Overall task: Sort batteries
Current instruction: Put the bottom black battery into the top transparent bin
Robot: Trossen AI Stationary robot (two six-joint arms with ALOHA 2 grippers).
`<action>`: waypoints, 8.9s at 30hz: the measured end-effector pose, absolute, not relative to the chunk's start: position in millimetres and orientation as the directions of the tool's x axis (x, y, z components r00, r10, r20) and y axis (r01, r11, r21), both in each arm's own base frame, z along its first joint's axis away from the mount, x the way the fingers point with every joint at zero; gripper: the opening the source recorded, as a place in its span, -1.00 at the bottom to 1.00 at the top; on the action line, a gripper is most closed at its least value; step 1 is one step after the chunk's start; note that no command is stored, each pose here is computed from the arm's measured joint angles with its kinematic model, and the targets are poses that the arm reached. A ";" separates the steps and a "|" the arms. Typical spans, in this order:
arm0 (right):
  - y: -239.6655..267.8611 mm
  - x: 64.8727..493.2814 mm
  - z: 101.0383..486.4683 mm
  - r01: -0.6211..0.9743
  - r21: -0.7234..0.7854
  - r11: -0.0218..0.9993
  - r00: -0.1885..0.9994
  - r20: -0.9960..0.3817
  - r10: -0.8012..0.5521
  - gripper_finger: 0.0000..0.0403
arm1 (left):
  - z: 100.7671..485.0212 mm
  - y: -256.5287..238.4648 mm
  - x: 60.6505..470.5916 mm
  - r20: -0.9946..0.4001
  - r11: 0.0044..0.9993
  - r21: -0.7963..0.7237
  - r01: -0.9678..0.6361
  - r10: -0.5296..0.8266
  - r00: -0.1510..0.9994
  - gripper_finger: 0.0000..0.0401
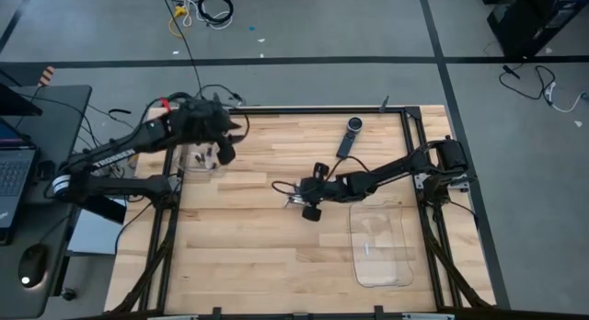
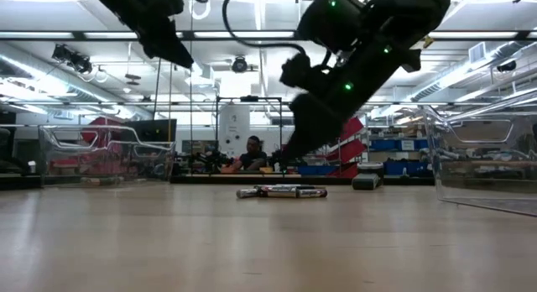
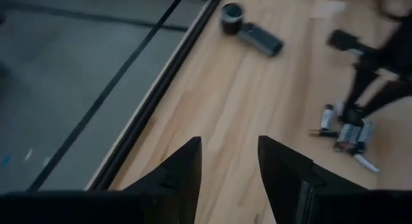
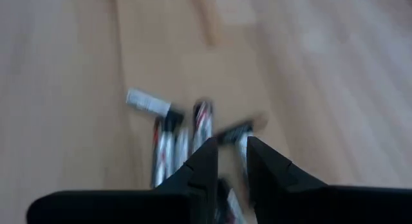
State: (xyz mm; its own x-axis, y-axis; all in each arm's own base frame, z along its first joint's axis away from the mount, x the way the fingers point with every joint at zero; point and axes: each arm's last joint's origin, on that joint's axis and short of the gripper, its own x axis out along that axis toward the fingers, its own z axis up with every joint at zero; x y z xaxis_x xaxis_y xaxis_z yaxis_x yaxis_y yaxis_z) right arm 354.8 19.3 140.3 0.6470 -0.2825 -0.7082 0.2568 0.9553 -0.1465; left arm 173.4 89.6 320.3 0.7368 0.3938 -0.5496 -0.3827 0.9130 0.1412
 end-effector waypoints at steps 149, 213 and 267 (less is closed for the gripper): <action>67.0 355.2 210.8 0.177 -0.194 0.965 0.904 -0.356 -0.237 -0.87 | 192.7 -5.9 256.7 -0.097 0.993 0.066 0.100 -0.094 0.991 -0.24; 71.2 350.0 216.8 0.270 -0.215 0.939 0.882 -0.336 -0.331 -0.67 | 220.3 -2.8 243.2 -0.036 0.998 -0.060 -0.006 0.003 0.999 -0.79; 70.7 338.3 225.8 0.323 -0.186 0.928 0.853 -0.367 -0.370 -0.69 | 241.4 178.6 98.3 -0.802 0.490 0.024 -0.872 0.530 0.276 -0.80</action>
